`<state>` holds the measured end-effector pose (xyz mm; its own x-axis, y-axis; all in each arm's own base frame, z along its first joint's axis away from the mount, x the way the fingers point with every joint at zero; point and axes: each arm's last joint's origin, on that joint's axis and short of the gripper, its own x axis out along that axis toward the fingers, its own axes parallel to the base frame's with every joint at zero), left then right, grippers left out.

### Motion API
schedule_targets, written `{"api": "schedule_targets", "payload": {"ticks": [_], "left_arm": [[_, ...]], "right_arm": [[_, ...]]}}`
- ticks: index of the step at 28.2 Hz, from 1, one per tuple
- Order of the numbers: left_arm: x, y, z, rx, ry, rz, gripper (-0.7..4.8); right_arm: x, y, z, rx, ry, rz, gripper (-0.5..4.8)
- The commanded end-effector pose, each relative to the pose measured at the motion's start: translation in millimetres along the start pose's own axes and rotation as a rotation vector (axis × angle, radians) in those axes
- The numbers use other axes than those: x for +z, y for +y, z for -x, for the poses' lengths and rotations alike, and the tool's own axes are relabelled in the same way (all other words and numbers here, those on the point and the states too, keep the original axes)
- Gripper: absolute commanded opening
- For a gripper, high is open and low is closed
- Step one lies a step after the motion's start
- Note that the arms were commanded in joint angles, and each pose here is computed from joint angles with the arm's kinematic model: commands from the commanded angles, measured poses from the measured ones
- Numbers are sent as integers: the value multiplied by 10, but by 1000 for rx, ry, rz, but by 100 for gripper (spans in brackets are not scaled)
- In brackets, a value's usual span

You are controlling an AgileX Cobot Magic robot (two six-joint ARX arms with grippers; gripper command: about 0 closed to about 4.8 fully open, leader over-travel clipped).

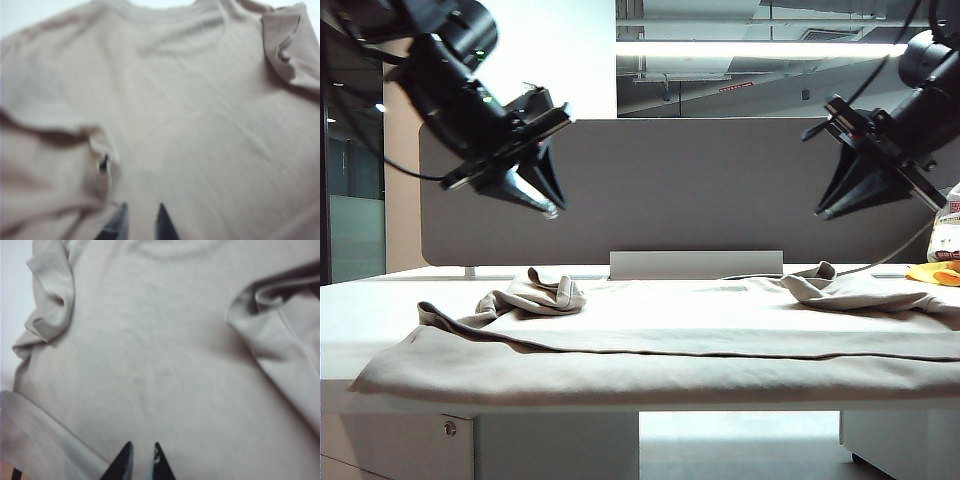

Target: Fold the bottom side of the T-shirt horizontally towards the center, about one-third of the way, then fold the sleeve back towards the center, creating a straight line along the edge of the T-shirt, and finally fold the bottom of the T-shirt up towards the top, creating a neat rectangle.

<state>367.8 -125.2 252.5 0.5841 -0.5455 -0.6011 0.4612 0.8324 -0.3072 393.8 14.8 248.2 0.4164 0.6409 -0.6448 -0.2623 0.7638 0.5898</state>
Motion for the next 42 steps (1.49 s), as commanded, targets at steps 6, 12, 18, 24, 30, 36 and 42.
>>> {"api": "schedule_targets", "payload": {"ticks": [6,12,18,24,30,36,42], "left_arm": [[-369,-71,309,18,-32,33,64],[-710,-103,517,37,-46,55,61],[-1019,-124,670,45,-80,98,55],[-1333,-293,689,71,-44,65,52],[-1595,-469,703,80,-17,32,52],[-1766,-463,796,82,-22,47,52],[-1995,-430,926,88,-47,83,52]], "right_arm": [[-458,-23,171,-30,-77,-18,49],[-945,-174,313,-57,-129,-88,49],[-1257,-170,445,-78,-169,-97,48],[-1404,-113,513,-77,-180,-90,48],[-1601,-64,595,-83,-201,-86,49],[-1855,-112,740,-104,-244,-128,49],[-2055,-207,813,-98,-265,-196,53]]}}
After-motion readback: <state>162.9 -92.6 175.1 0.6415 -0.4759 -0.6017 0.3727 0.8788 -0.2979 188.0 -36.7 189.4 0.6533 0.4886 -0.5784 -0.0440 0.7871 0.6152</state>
